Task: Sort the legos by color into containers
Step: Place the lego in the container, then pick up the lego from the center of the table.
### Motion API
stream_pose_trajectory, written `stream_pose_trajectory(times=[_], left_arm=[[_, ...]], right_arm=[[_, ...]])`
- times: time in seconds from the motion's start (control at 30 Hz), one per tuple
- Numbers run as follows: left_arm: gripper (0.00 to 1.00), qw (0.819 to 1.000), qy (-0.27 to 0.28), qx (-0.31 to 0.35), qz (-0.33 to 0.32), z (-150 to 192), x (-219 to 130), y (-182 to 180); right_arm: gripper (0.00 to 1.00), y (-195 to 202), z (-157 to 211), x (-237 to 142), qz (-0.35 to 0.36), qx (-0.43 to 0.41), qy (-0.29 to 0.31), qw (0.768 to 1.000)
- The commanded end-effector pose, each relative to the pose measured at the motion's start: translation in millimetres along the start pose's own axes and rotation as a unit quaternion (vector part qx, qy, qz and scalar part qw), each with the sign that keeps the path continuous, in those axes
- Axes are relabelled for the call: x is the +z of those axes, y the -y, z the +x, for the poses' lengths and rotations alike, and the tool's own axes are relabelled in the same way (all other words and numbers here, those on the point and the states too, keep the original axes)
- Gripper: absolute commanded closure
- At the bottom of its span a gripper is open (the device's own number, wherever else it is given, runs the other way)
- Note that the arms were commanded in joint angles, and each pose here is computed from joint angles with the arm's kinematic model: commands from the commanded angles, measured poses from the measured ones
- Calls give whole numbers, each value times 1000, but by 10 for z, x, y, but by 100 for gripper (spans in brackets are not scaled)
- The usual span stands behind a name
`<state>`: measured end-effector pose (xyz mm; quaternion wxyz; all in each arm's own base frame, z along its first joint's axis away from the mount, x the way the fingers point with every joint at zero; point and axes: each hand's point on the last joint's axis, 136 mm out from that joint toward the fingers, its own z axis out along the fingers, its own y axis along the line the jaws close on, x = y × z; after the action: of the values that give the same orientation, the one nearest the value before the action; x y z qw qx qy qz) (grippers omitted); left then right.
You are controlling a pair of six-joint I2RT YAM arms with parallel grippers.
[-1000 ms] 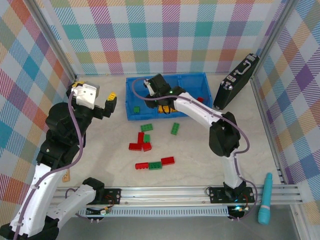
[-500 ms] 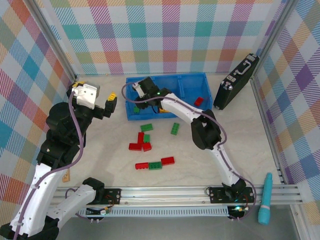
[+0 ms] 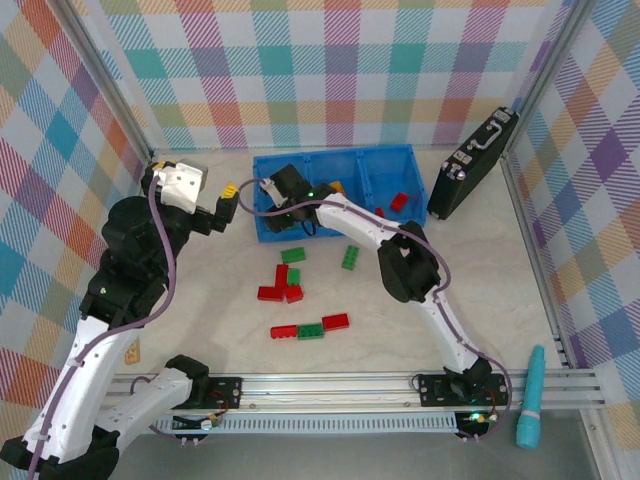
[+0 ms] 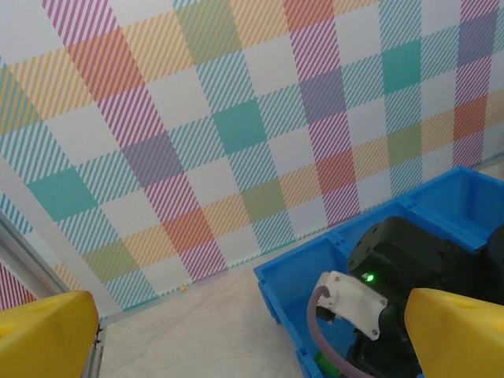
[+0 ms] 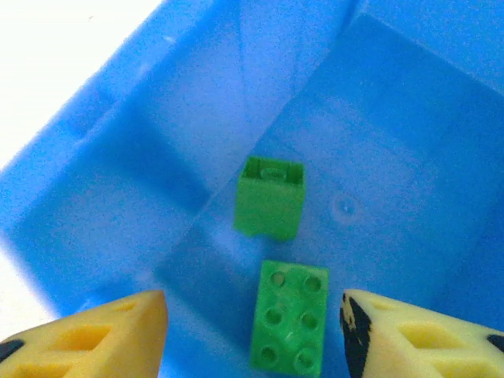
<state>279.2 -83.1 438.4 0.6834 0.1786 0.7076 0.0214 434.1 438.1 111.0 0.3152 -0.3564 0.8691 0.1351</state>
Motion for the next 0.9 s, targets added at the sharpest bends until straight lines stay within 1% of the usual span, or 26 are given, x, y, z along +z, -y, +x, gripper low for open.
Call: stream_pose_trajectory(times=[0.0, 0.07, 0.13, 0.23, 0.33, 0.4, 0.5, 0.6, 0.67, 0.73, 0.87], left_arm=[[0, 1000, 20, 5, -19, -169, -102, -122], [0, 1000, 20, 6, -23, -175, -100, -135], [0, 999, 21, 4, -23, -178, -103, -138], [0, 999, 26, -4, -19, -199, -125, -129], [0, 999, 35, -11, -13, -223, -170, -114], [0, 999, 39, -15, -13, -233, -207, -120], [0, 999, 48, -24, -6, -251, -266, -103], [0, 998, 56, -31, 1, -255, -303, -76], [0, 998, 59, -32, 4, -260, -315, -64], [0, 997, 62, -35, 7, -275, -334, -59], [0, 997, 70, -37, 6, -294, -404, -72]], right_arm=[[37, 56, -417, -792, 20, 18, 63, 998], [36, 87, -368, -1010, 32, 30, 67, 997], [35, 115, -230, -1208, 46, 46, 64, 996], [34, 195, 123, -1484, 72, 92, 51, 992], [33, 282, 622, -1704, 98, 154, 29, 983], [32, 336, 1018, -1818, 114, 202, 14, 973], [31, 386, 1512, -1931, 130, 263, 1, 956], [29, 403, 1847, -1963, 136, 307, -3, 942], [27, 411, 1972, -1946, 139, 326, -4, 935], [23, 406, 2016, -1907, 138, 341, -6, 930], [15, 359, 1968, -1690, 126, 368, -8, 921]])
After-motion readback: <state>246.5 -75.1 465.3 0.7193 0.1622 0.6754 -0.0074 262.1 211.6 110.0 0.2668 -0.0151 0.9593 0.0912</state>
